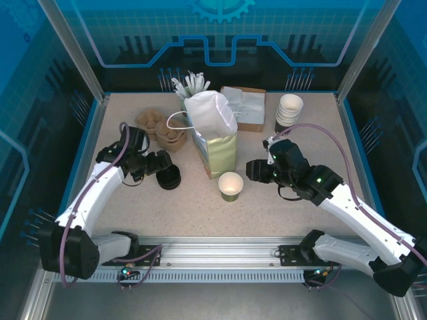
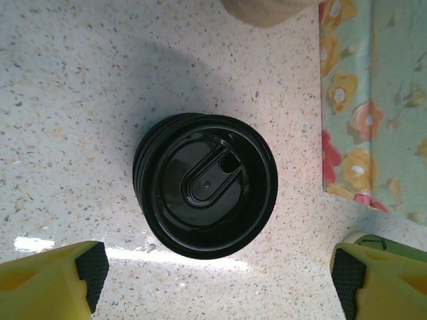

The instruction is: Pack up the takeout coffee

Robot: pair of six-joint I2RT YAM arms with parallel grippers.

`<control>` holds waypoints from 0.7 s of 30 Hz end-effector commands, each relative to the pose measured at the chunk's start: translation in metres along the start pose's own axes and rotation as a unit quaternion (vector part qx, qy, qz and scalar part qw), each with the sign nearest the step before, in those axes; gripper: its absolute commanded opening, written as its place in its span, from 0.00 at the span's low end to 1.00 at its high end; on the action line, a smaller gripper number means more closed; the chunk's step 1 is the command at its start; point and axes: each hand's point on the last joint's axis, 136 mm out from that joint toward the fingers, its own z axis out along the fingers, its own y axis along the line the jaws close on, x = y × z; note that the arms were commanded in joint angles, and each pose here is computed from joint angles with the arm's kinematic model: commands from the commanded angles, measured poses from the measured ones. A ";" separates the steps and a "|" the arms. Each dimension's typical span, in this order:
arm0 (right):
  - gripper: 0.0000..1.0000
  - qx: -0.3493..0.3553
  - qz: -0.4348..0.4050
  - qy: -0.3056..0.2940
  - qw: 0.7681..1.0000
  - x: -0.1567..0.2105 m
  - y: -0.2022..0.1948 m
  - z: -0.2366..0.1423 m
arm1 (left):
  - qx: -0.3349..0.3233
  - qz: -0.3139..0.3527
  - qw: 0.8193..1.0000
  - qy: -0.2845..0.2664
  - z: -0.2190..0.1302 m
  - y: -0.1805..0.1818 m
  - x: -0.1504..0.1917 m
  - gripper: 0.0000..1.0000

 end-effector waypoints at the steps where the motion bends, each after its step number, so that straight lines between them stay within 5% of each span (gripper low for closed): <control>1: 0.54 -0.027 -0.009 0.009 1.000 -0.002 0.007 -0.008 | -0.019 0.000 1.000 0.022 0.014 0.004 0.008 0.86; 8: 0.54 -0.044 -0.009 0.020 0.999 -0.002 0.010 -0.003 | -0.052 0.008 0.998 0.032 0.030 0.010 0.010 0.82; 21: 0.54 -0.037 -0.006 0.044 0.998 0.004 0.006 0.008 | -0.091 0.012 0.995 0.049 0.054 0.023 0.008 0.59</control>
